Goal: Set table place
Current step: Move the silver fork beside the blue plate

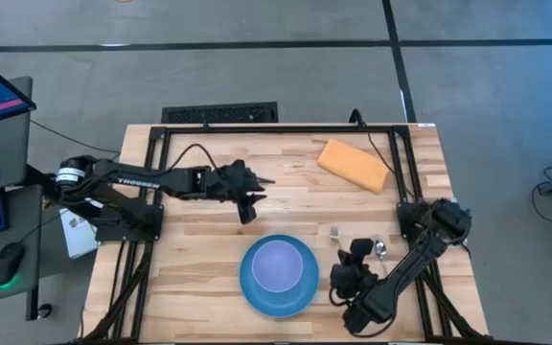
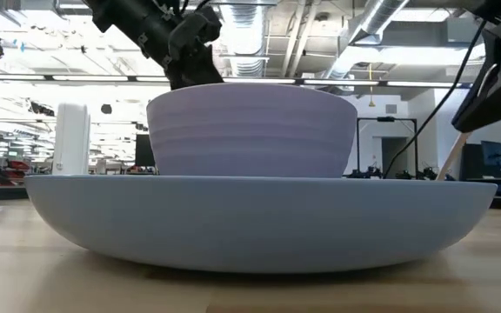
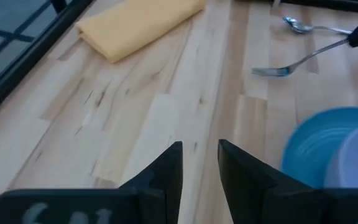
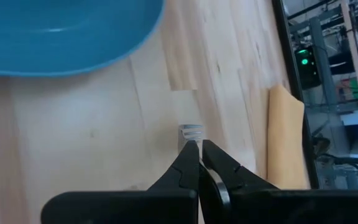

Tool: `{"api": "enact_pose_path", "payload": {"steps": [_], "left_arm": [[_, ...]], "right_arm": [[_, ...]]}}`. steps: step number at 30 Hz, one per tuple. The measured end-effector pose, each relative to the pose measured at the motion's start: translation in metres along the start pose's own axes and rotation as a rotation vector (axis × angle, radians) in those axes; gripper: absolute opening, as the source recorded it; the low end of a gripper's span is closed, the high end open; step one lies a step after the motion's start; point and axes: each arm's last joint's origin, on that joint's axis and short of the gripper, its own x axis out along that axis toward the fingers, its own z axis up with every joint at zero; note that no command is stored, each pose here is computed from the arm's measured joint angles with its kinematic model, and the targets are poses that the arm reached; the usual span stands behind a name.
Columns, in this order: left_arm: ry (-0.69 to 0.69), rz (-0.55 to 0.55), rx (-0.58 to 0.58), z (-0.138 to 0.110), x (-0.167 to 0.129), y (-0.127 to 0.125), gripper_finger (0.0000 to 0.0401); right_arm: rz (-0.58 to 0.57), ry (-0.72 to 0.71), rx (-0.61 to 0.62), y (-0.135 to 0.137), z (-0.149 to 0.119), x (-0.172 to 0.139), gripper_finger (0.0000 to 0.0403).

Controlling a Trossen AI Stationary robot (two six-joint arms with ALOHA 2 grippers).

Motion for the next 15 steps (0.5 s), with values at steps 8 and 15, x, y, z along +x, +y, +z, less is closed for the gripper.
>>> {"api": "enact_pose_path", "payload": {"steps": [8,15], "left_arm": [[-0.04,0.038,0.0,-0.017,-0.002,-0.021,0.0091],[-0.048,-0.006,-0.053,-0.036,-0.001,-0.032,0.0091]], "right_arm": [[-0.001,0.032,-0.025,0.024,0.008,0.004,0.0024],[0.039,0.076,-0.036,0.037,0.008,0.005,0.003]]}}
